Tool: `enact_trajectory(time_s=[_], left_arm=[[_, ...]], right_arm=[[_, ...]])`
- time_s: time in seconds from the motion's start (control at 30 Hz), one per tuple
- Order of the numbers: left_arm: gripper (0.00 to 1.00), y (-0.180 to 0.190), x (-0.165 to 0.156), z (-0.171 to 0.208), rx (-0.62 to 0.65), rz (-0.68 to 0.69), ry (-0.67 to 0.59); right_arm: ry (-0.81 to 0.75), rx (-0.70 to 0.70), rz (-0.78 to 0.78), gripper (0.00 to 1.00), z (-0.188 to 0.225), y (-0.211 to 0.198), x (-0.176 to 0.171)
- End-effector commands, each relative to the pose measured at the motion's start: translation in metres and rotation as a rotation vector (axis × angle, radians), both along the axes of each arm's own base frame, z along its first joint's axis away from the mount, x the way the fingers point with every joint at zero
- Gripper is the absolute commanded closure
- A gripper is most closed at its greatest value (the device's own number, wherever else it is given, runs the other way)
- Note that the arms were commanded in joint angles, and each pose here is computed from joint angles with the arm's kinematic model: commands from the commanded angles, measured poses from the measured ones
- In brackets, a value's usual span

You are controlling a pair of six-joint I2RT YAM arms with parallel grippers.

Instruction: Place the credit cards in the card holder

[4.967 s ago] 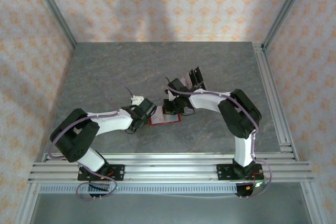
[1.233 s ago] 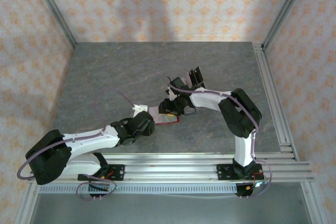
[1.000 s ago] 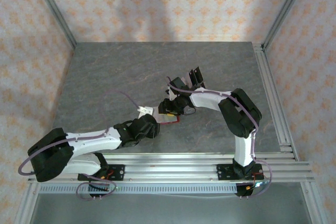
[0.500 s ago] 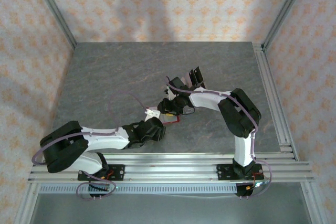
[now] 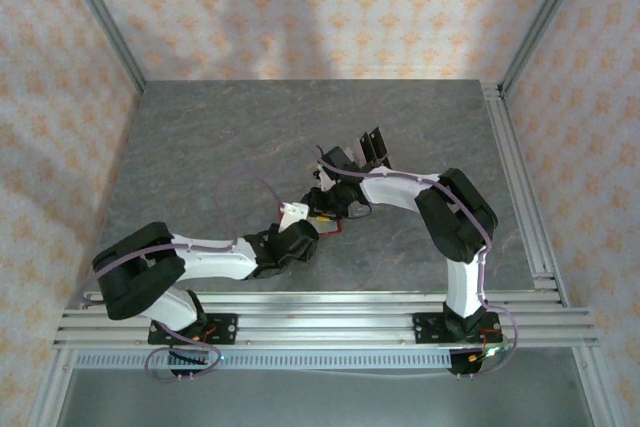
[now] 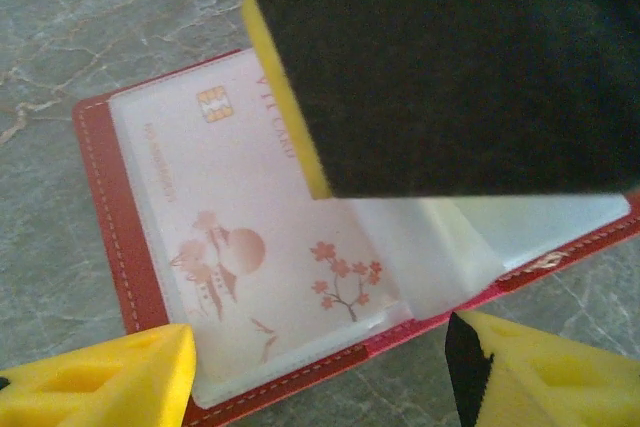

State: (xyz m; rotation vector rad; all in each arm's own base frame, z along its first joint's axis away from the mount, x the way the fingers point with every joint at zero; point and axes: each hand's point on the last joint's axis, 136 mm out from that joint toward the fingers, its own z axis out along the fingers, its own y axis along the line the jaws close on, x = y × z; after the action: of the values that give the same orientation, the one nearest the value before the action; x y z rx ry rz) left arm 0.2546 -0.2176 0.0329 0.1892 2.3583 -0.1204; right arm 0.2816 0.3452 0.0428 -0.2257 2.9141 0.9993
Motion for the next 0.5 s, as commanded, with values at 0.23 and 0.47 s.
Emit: enact_trajectory(time_s=[0.23, 0.47], left_arm=[[0.32, 0.015, 0.013, 0.014, 0.023, 0.115, -0.092], [0.32, 0.015, 0.012, 0.014, 0.019, 0.117, -0.092]], right_arm=[[-0.028, 0.020, 0.004, 0.53, 0.016, 0.003, 0.006], [-0.084, 0.023, -0.054, 0.53, 0.036, -0.008, 0.023]])
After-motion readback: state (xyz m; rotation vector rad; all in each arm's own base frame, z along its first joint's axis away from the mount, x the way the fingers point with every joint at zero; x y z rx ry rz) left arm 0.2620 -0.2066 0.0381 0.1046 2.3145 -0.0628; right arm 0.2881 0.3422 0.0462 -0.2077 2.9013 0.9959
